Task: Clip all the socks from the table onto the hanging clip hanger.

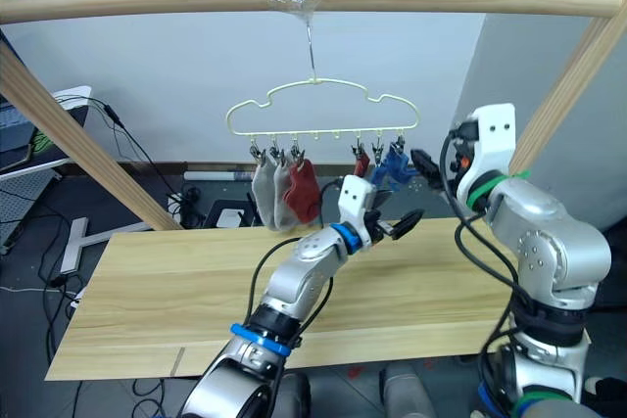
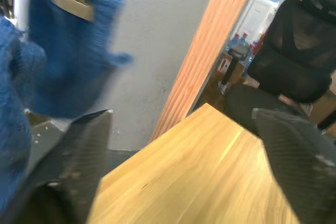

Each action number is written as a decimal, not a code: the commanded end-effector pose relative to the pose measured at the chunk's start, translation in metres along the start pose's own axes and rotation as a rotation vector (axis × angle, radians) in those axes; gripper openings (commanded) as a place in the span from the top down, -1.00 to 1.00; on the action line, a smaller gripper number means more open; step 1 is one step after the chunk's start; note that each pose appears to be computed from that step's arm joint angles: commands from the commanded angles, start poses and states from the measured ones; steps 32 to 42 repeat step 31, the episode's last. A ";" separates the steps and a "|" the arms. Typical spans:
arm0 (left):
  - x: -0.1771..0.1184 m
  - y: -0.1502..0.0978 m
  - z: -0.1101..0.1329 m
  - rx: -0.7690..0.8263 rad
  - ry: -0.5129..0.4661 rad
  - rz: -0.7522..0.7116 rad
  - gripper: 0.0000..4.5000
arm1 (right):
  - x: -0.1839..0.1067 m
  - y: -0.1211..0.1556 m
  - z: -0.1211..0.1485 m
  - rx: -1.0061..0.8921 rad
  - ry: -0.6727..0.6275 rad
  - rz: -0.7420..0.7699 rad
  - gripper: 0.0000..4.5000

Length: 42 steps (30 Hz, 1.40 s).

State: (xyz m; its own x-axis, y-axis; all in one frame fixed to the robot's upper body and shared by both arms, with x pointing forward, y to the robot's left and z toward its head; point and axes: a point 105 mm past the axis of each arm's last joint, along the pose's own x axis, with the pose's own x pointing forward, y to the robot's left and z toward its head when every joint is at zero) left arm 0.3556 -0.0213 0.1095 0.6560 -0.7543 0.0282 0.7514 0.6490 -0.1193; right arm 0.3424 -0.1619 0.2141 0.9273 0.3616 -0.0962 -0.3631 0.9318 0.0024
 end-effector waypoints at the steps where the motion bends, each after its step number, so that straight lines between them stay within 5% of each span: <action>1: -0.024 0.018 0.008 0.049 -0.023 0.044 -1.00 | -0.008 0.003 0.007 -0.090 -0.060 0.034 -1.00; 8: -0.167 0.110 0.048 0.247 0.124 0.198 -1.00 | -0.030 0.001 -0.031 -0.285 -0.008 0.249 -1.00; 13: -0.247 0.149 0.070 0.343 0.302 0.297 -1.00 | -0.054 0.002 -0.025 -0.335 -0.006 0.488 -1.00; 19: -0.313 0.178 0.095 0.328 0.437 0.405 -1.00 | -0.071 -0.022 -0.020 -0.295 0.081 0.518 -1.00; 24: -0.313 0.185 0.111 0.327 0.396 0.412 -1.00 | -0.075 -0.040 -0.018 -0.300 0.113 0.469 -1.00; 42: -0.300 0.187 0.110 0.339 0.380 0.387 -1.00 | -0.074 -0.040 -0.016 -0.316 0.097 0.455 -1.00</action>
